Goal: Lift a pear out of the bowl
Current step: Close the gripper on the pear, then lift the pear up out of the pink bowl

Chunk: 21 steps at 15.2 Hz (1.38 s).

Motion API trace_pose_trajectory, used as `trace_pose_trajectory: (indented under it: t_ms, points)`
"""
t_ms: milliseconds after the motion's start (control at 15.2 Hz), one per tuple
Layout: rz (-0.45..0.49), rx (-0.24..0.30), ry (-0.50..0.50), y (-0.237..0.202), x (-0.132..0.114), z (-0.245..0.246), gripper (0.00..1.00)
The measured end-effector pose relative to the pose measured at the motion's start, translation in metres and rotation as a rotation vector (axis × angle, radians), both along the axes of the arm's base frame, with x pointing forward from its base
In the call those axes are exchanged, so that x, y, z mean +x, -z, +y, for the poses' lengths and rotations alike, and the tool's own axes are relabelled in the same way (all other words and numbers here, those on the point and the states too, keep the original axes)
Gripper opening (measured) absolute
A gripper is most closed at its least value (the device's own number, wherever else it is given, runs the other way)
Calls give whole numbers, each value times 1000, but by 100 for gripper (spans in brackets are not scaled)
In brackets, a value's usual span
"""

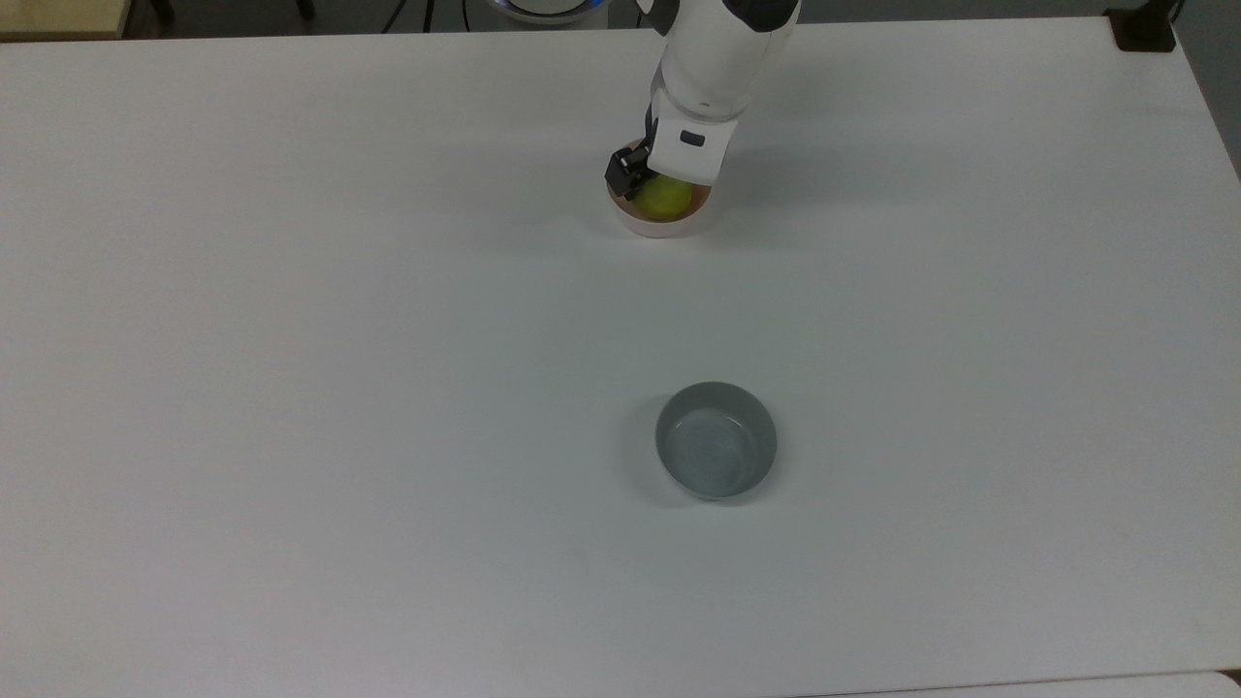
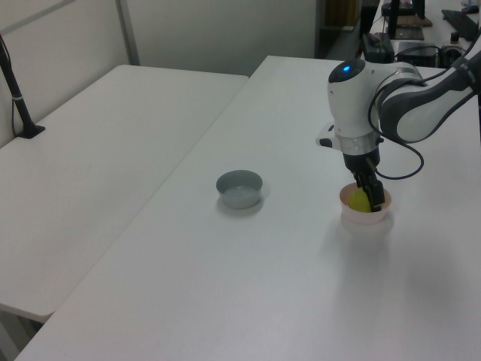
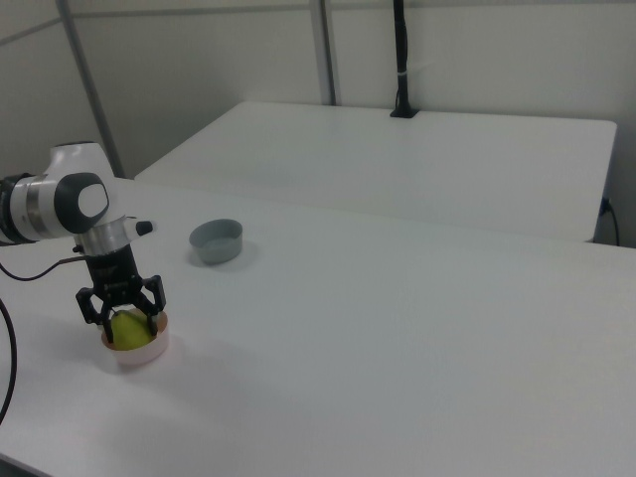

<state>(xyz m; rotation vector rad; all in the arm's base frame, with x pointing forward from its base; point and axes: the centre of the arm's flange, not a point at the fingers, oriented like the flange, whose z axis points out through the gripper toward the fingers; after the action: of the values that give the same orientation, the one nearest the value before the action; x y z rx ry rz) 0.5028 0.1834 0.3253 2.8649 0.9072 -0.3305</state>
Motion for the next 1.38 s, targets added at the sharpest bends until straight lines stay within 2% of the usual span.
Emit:
trace_pose_trajectory:
  t_ms: [66, 724, 1381]
  points:
    - [-3, 1, -1, -1, 0, 0, 74]
    - [-7, 12, -23, -13, 1, -3, 74]
    - [5, 36, -28, -124, -5, -16, 74]
